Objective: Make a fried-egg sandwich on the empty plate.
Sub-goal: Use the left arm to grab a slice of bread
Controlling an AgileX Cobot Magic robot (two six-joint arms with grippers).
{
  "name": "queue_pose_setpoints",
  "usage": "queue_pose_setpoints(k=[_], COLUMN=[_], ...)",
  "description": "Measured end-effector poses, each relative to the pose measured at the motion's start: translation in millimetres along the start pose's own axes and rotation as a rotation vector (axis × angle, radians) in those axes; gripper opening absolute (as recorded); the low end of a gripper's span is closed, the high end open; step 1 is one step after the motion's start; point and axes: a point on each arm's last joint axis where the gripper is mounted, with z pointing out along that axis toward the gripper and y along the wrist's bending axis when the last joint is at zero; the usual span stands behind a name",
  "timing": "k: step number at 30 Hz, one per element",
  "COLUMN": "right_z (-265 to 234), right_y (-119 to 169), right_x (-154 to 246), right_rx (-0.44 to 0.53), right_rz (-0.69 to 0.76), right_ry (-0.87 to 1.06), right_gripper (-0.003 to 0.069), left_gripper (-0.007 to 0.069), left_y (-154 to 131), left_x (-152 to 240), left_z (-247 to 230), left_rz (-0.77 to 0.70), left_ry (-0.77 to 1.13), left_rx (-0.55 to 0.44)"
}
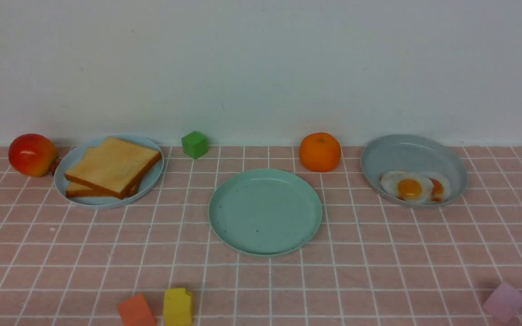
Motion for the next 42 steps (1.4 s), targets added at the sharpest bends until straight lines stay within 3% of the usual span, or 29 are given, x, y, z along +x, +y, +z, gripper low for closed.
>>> queue_pose_setpoints(k=[21, 24, 29, 31, 37, 40, 42], right_z=[0, 0, 0, 0, 0, 0, 0], right_y=[0, 0, 0, 0, 0, 0, 0], right_x=[0, 0, 0, 0, 0, 0, 0], right_rx=[0.0, 0.0, 0.0, 0.0, 0.0, 0.0, 0.0], right_rz=[0.0, 0.0, 0.0, 0.0, 0.0, 0.0, 0.0], right_ry=[0.0, 0.0, 0.0, 0.0, 0.0, 0.0, 0.0], right_gripper=[0.0241, 0.0241, 0.0241, 0.0241, 0.0241, 0.0241, 0.0241], left_gripper=[0.0238, 0.0238, 0.0238, 0.0238, 0.0221, 0.0161, 0.0116], left_y=[0, -3, -11, -11, -10, -19, -27], left_x=[-1, -6, -18, -22, -31, -48, -64], left_z=[0, 0, -2, -3, -6, -16, -24], left_rz=[-0.001, -0.137, -0.711, -0.859, -0.949, -0.87, -0.742], left_ry=[-0.014, -0.062, -0.144, -0.173, -0.243, -0.228, -0.205], left_rx=[0.002, 0.042, 0.185, 0.221, 0.247, 0.29, 0.303])
